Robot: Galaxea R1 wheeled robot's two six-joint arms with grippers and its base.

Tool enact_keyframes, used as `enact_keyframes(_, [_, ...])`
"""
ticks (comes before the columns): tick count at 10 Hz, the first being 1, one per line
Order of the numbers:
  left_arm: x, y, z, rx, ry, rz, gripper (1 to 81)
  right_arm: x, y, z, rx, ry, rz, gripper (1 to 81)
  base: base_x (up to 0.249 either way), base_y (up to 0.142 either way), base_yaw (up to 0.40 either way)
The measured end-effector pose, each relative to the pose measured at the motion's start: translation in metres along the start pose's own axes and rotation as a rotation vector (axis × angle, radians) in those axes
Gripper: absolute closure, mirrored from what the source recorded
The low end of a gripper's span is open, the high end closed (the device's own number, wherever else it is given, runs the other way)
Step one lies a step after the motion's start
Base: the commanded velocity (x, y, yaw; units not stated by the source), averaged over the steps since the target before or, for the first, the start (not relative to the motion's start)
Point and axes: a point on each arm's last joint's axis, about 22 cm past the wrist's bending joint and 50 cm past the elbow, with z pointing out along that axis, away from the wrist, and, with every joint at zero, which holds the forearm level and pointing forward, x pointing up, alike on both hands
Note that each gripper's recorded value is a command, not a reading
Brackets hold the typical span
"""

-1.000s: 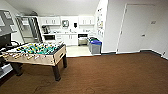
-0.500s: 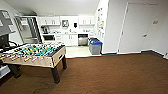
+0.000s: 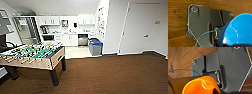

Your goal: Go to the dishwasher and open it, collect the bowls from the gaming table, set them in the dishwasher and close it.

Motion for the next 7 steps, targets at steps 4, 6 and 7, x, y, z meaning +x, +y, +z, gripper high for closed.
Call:
enact_keyframes(4, [0.0006,-0.0003,-0.0003,0.0,0.002,0.0,81.1,0.0001,-0.0042,0.0018,0.006,0.0,-0.004,81.1,0.16,0.0,0.0])
enact_keyframes(6, [-0.0048,-0.0048,-0.0024,0.007,-0.006,-0.002,81.1,-0.0022,-0.006,0.0023,0.009,-0.002,-0.006,81.1,0.171,0.0,0.0])
enact_keyframes(7, [-0.0048,0.001,0.0001,-0.002,-0.003,-0.002,81.1,-0.0028,-0.0004,0.0002,0.001,-0.002,-0.008,81.1,0.171,0.0,0.0])
